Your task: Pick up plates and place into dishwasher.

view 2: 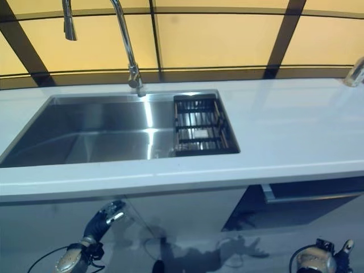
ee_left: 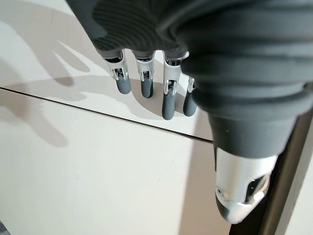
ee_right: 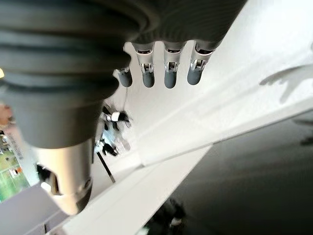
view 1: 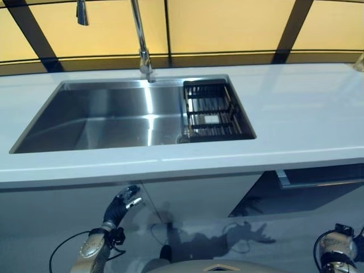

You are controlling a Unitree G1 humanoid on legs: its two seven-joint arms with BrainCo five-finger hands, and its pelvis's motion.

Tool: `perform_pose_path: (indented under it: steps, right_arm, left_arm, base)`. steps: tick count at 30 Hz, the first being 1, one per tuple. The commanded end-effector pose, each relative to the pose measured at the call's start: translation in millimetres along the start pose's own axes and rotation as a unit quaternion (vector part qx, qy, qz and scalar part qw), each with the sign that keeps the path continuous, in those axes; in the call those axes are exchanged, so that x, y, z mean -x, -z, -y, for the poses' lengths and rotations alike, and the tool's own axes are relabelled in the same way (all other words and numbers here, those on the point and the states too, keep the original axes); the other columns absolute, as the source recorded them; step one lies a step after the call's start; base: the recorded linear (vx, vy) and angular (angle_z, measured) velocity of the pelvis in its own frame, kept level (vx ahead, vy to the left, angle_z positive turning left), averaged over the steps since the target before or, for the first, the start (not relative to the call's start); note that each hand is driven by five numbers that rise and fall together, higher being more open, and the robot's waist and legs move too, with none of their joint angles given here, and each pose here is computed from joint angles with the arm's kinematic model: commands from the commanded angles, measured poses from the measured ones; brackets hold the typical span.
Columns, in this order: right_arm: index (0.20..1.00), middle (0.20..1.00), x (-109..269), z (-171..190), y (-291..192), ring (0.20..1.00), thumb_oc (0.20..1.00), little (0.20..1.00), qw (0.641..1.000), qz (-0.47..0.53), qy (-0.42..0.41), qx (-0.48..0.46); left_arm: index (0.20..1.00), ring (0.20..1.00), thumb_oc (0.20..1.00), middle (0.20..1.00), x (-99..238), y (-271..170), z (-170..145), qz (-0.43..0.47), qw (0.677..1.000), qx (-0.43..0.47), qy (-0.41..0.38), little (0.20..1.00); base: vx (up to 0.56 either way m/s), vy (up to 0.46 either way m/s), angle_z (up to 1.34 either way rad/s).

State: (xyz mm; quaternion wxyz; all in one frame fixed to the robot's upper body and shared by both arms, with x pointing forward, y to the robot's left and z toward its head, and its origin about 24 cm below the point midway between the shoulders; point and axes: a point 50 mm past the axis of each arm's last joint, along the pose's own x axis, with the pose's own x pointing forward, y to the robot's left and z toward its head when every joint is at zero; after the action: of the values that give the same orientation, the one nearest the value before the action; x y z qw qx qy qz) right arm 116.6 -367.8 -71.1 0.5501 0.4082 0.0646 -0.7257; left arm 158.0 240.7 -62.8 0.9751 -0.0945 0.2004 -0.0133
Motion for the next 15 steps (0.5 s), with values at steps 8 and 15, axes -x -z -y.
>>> perform_pose_path:
  steps: [8,15]
  right_arm:
    - [1.0,1.0,90.7,-81.5,-42.7,1.0,1.0,1.0,0.946,0.221,-0.236,-0.019]
    - [1.0,1.0,150.5,-122.0,-31.0,1.0,1.0,1.0,0.851,0.216,-0.477,0.028]
  left_arm:
    - [1.0,1.0,1.0,1.0,-16.8,-90.1,36.3,0.22,0.97,0.022,0.101,1.0]
    - [1.0,1.0,1.0,1.0,-17.9,-86.0,70.4,0.195,0.957,0.035,0.21,1.0]
  base:
    - [-0.03,0.037,-0.07]
    - [-0.02,0.053,-0.09]
